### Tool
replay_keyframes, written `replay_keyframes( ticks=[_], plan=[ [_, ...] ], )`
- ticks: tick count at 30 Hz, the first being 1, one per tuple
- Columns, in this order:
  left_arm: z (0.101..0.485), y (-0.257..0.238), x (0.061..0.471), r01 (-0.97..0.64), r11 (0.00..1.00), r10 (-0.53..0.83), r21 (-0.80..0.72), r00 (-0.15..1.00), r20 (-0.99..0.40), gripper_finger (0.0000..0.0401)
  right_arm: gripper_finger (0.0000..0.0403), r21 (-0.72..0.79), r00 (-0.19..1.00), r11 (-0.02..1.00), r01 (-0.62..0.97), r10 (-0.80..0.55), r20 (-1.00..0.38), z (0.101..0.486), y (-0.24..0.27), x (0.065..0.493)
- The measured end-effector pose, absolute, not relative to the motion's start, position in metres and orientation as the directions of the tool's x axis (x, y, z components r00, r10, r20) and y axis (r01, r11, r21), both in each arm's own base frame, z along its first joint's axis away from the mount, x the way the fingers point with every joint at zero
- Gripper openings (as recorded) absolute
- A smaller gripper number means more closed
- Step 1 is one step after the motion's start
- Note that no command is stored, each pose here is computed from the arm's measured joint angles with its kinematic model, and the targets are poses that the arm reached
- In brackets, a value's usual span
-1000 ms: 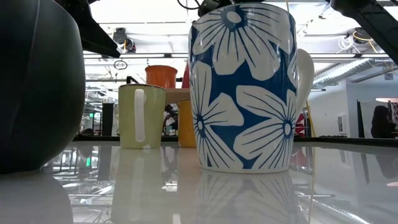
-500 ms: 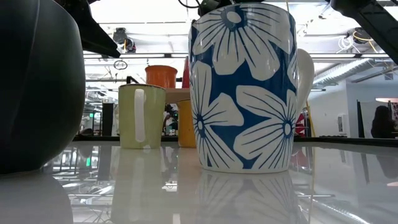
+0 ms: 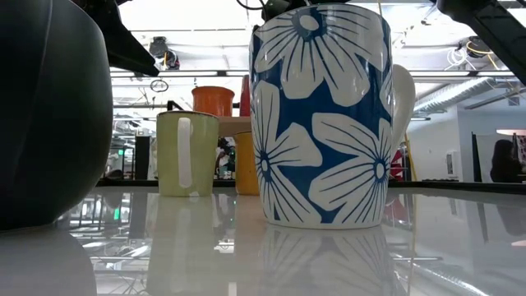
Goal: Place coffee mugs
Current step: Put the red mug on the shelf
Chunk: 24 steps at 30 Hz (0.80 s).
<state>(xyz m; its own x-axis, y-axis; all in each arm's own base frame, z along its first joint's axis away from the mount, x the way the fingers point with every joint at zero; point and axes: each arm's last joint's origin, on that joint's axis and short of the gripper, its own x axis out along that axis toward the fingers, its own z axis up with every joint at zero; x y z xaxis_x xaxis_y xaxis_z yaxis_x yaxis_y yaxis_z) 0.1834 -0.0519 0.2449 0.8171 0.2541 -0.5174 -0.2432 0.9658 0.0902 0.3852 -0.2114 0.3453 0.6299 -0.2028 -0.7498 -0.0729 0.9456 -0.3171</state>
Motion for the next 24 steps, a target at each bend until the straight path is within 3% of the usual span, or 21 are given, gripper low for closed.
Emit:
replay_keyframes(
  ticks=[13, 24],
  plan=[
    [0.2450, -0.0520, 0.1834, -0.243, 0.966, 0.253, 0.088, 0.817, -0.517, 0.0269, 0.0160, -0.347, 0.672, 0.936, -0.051, -0.225, -0.706, 0.3492, -0.2135, 0.3896],
    [0.2450, -0.0520, 0.1834, -0.243, 0.966, 0.253, 0.087, 0.817, -0.518, 0.0269, 0.0172, -0.377, 0.699, 0.925, -0.042, -0.243, -0.673, 0.3529, -0.2123, 0.3934]
  ],
)
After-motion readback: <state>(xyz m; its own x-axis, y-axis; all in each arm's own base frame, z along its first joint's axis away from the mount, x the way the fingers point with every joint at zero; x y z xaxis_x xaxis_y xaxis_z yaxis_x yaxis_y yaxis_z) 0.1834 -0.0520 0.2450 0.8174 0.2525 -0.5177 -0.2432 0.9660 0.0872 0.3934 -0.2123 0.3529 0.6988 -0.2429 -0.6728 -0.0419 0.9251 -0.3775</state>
